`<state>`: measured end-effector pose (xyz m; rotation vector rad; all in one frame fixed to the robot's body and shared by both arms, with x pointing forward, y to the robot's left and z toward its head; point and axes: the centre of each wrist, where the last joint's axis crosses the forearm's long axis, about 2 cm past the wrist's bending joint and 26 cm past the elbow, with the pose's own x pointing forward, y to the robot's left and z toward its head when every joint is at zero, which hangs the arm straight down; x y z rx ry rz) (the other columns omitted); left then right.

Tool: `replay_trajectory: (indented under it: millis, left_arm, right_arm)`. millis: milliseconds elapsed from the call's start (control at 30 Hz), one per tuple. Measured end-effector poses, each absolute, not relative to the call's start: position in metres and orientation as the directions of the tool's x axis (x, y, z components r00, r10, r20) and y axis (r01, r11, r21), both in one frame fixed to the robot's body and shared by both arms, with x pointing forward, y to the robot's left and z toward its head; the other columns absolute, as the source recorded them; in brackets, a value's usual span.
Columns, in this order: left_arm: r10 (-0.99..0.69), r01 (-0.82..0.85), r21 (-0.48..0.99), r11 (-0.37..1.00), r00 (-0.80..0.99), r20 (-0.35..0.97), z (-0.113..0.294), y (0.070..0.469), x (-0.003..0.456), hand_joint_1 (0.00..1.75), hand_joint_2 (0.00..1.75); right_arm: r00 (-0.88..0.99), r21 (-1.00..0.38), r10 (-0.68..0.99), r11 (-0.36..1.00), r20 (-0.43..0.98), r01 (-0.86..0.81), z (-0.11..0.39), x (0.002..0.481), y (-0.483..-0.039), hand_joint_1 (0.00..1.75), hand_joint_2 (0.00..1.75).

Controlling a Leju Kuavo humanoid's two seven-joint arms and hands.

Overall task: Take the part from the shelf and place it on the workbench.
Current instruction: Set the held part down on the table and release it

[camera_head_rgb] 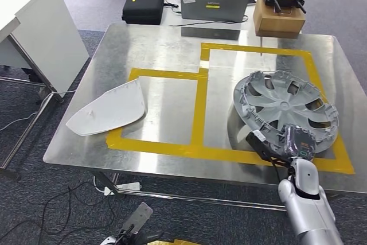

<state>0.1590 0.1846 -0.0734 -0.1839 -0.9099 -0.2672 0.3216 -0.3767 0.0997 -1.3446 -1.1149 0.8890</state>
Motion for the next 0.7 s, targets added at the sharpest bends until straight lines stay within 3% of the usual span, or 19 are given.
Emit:
replay_trajectory:
  millis: [133,700]
  left_arm:
    - [-0.162,0.313,-0.034,0.949,0.579,0.799,-0.0731,0.1843,0.1595,0.00,0.00]
    - [-0.160,0.305,-0.030,0.952,0.578,0.800,-0.0729,0.1842,0.1600,0.00,0.00]
  right_arm:
    - [0.272,-0.993,0.958,0.068,0.093,0.098,0.0963,0.3187,-0.3764,0.00,0.00]
    - [0.265,-0.986,0.953,0.118,0.146,0.119,0.0955,0.3162,-0.3771,0.00,0.00]
